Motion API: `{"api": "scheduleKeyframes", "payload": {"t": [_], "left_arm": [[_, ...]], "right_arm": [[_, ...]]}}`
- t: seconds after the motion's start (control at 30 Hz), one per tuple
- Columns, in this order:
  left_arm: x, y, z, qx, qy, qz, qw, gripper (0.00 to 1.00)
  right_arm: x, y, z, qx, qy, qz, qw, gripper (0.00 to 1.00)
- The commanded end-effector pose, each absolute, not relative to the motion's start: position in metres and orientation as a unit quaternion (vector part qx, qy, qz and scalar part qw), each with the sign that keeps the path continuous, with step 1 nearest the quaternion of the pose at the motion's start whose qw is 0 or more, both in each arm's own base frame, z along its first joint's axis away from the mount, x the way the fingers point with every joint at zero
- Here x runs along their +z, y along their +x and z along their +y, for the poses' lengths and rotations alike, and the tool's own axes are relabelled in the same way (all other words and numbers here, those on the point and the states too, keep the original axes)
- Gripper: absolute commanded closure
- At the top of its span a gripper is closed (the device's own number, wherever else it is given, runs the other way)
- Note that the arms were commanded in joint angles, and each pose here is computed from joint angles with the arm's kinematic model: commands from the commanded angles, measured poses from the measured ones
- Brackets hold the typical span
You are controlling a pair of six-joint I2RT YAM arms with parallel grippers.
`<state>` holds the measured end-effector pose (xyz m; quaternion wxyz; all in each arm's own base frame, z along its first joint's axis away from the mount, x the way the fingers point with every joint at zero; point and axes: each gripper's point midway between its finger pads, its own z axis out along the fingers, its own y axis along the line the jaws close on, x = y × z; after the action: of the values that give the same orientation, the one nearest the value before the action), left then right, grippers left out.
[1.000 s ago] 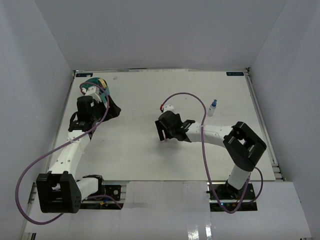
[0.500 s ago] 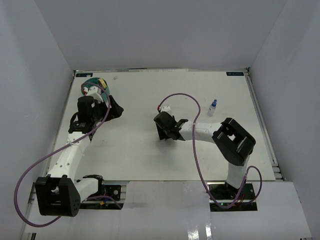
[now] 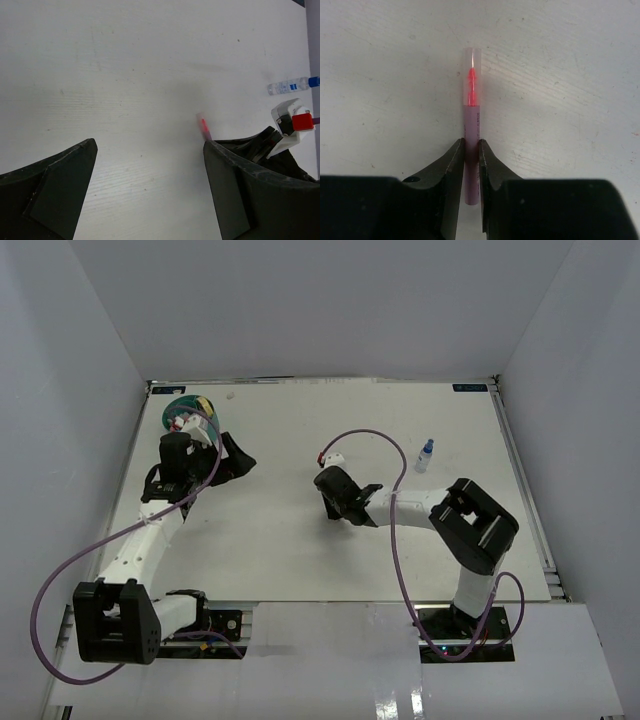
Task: Sort the stationery into containers
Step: Pick up the pen from the center of the board.
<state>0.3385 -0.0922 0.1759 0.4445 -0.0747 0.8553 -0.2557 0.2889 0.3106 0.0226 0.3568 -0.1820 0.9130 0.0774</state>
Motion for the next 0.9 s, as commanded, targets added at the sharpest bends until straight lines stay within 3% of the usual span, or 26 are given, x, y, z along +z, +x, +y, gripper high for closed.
{"api": "scheduleKeyframes", "payload": {"t": [0.0, 0.2, 0.63, 0.87], "left_arm": [[0.177, 0.332, -0.115, -0.317, -0.074, 0.848, 0.418, 0.02], [0.17, 0.321, -0.156, -0.368, -0.065, 0.847, 0.379, 0.02], [0.158, 0.316, -0.237, -0.401, -0.066, 0.854, 0.325, 0.02], [0.168, 0.308, -0.269, -0.424, -0.044, 0.849, 0.314, 0.13]], "right_arm": [[0.017, 0.274, 0.304, 0.083, -0.216, 0.911, 0.342, 0.79], [0.032, 0.269, 0.319, 0.122, -0.242, 0.891, 0.363, 0.9], [0.122, 0.253, 0.338, 0.248, -0.247, 0.805, 0.478, 0.9], [0.151, 0.246, 0.339, 0.294, -0.239, 0.771, 0.512, 0.88]]}}
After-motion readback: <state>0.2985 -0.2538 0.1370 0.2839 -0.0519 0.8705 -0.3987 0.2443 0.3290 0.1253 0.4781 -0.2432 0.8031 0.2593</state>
